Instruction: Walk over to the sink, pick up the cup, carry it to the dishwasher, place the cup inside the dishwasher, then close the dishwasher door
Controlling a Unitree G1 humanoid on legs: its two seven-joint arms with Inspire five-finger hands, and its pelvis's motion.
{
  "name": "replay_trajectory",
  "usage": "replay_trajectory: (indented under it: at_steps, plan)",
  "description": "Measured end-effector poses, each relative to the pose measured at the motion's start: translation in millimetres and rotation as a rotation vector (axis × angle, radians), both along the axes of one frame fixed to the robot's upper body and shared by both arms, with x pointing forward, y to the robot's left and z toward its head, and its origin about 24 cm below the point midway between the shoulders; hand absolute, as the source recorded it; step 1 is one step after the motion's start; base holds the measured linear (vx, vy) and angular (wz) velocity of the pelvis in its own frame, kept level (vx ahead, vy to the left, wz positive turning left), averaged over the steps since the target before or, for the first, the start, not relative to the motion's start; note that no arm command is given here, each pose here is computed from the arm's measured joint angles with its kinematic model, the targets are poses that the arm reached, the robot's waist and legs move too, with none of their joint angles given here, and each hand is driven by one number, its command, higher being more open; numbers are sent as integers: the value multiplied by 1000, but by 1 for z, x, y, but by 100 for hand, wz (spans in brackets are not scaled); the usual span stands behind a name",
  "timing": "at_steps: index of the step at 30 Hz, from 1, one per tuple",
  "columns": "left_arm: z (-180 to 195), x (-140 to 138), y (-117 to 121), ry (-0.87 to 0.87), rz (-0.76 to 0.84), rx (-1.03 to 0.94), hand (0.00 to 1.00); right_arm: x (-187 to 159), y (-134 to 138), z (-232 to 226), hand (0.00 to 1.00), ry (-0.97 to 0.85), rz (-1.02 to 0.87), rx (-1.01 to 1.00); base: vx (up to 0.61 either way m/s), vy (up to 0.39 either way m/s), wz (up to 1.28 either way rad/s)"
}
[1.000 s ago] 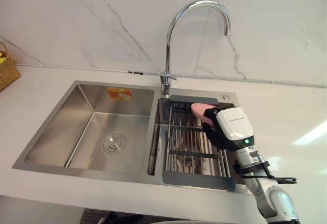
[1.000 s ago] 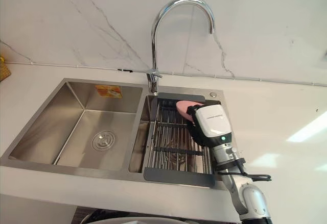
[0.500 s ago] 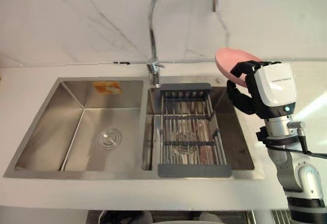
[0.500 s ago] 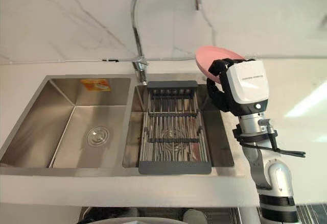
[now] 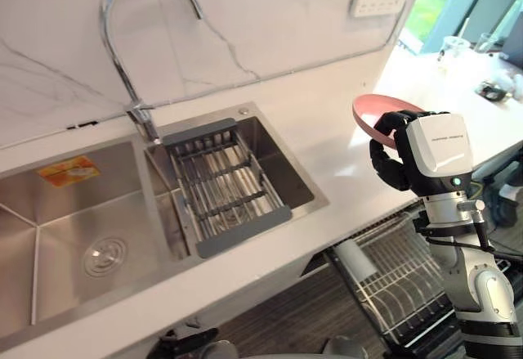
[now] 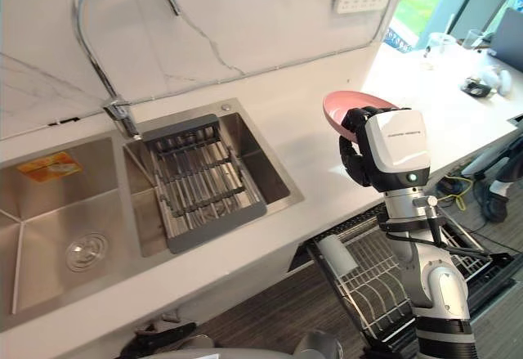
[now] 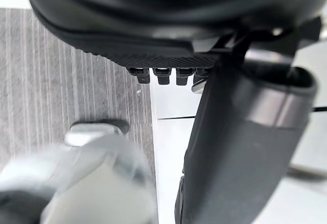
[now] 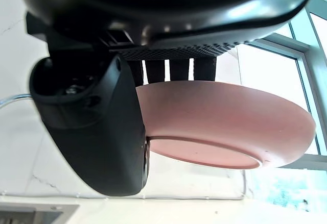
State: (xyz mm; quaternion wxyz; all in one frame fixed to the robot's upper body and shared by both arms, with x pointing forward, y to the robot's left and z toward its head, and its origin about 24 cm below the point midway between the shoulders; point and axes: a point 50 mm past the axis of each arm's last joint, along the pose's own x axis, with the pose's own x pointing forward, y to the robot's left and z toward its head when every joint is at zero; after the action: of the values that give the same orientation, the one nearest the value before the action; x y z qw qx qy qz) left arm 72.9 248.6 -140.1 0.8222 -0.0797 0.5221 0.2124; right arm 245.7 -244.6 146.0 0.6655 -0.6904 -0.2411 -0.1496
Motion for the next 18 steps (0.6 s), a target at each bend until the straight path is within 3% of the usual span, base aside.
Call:
replay_trajectory:
  at_steps: [6,8,13,18]
  plan:
    - [6,-6,26,-5,37,76,100,3,-5,2,0,-2,-16,12,-63,-267,-41]
    - [4,-8,25,5,29,77,100,-4,-14,-4,0,19,-52,37,-45,-283,-20]
    - [-9,-7,-23,-13,-47,-85,100,-27,-31,-32,0,97,-169,158,-45,-76,-4]
    - [-7,7,-25,-79,-103,-66,100,-46,-17,-64,0,188,-167,260,-47,22,-13]
